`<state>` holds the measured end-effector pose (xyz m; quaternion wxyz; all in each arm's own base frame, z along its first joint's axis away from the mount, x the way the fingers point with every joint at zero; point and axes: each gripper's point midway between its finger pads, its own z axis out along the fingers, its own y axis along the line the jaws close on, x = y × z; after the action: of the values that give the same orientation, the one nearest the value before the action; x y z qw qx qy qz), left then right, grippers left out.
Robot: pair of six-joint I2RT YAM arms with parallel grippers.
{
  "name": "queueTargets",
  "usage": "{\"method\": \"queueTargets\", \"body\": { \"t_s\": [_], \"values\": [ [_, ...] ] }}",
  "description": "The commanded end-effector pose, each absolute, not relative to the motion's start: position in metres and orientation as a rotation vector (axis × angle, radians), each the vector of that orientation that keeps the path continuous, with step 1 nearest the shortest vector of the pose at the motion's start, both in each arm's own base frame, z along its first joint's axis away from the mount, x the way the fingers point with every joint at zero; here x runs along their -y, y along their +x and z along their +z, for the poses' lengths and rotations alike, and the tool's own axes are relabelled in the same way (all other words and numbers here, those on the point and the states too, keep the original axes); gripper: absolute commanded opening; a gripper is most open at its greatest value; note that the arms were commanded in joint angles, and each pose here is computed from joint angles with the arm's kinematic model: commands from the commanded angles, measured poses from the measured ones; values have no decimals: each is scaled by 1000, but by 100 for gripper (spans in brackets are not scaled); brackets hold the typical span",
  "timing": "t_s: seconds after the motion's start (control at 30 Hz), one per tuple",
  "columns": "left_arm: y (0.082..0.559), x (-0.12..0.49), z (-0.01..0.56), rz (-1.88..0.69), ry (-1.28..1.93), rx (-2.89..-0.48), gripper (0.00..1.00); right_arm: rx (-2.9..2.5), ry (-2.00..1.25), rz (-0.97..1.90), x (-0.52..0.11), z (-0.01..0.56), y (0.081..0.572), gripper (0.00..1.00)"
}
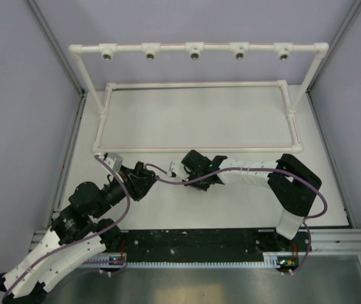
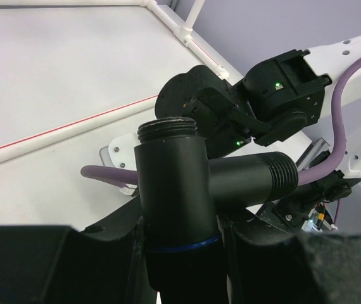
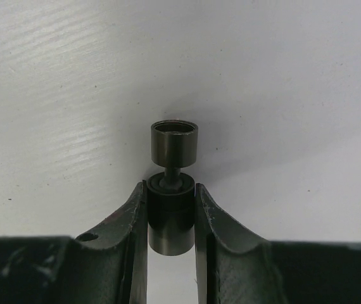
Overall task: Install the water faucets
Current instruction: Place the adaptor at the center of the board.
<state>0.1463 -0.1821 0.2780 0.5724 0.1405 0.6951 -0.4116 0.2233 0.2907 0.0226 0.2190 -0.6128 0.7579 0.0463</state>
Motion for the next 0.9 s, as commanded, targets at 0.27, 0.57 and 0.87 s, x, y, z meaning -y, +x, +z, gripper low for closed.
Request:
{"method": "queueTargets", "body": {
  "t_s": [0.27,0.57,0.87],
  "values": [
    [125,180,327,-1036,411,-1474,0,-1997,-1659,198,-309,32,228,41],
    [114,183,332,-1087,462,-1445,0,-2014,-1512,385,-316,52,234,42],
    [103,190,339,-1141,524,-1399,0,-2003,-1285,557,-326,79,241,44]
  ]
}}
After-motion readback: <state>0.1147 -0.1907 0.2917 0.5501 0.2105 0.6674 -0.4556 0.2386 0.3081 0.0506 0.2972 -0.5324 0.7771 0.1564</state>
